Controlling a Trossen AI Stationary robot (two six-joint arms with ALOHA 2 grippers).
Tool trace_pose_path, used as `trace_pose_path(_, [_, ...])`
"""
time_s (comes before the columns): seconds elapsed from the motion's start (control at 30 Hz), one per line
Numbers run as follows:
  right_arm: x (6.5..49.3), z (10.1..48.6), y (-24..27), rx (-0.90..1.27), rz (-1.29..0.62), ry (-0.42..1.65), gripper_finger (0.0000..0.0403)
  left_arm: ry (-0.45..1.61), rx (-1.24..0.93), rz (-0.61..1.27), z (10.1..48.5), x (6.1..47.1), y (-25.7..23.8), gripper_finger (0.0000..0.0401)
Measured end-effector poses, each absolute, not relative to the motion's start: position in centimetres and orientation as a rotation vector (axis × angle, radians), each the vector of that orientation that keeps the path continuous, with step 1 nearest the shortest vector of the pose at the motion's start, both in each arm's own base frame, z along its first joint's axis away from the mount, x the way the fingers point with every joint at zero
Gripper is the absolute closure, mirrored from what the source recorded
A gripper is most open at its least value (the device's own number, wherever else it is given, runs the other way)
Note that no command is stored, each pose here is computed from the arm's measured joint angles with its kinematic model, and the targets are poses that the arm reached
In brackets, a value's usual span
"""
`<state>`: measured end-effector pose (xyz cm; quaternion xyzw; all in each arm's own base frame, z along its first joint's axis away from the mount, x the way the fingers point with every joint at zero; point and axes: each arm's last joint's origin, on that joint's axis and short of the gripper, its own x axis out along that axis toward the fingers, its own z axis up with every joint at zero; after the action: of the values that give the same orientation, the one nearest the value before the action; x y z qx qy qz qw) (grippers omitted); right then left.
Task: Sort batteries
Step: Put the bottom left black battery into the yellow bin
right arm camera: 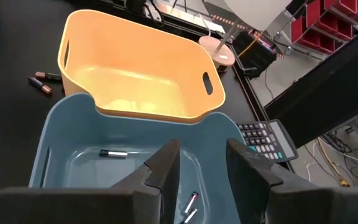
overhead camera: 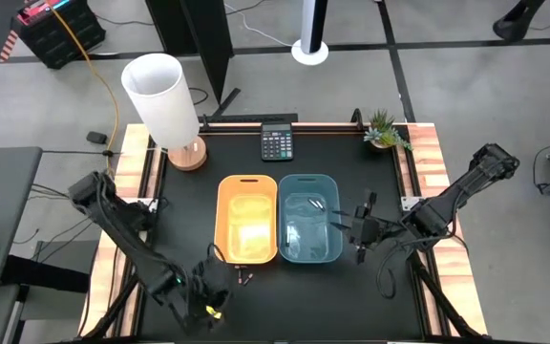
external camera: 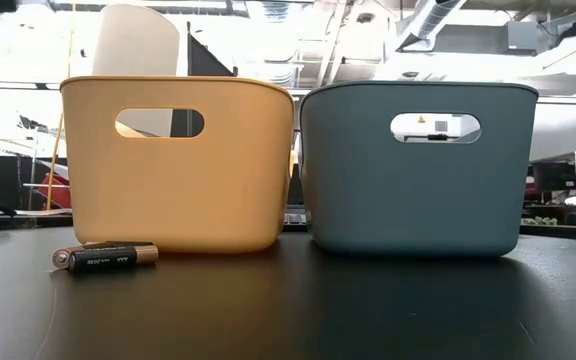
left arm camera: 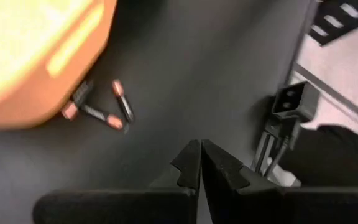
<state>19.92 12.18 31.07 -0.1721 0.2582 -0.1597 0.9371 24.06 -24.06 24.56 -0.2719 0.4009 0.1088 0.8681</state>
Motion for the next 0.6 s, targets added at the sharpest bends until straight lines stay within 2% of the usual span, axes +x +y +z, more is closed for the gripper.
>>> trace_pose_path(0.13, [19.9,31.1,12.2,-0.353,-0.342,0.517,0.0262,0.868,-0.663,0.339,21.9,25.2,-25.3,0.04])
trace_pose_path(0.3, [20.1,31.3,12.3,-0.332,-0.344,0.496,0.0262,0.891,-0.677,0.402,19.5,26.2,-26.4,0.04])
trace_pose_path(0.6, [20.0,31.5,12.8,-0.333,-0.32,0.473,0.0262,0.868,-0.821,0.552,17.8,26.9,-26.0,0.04])
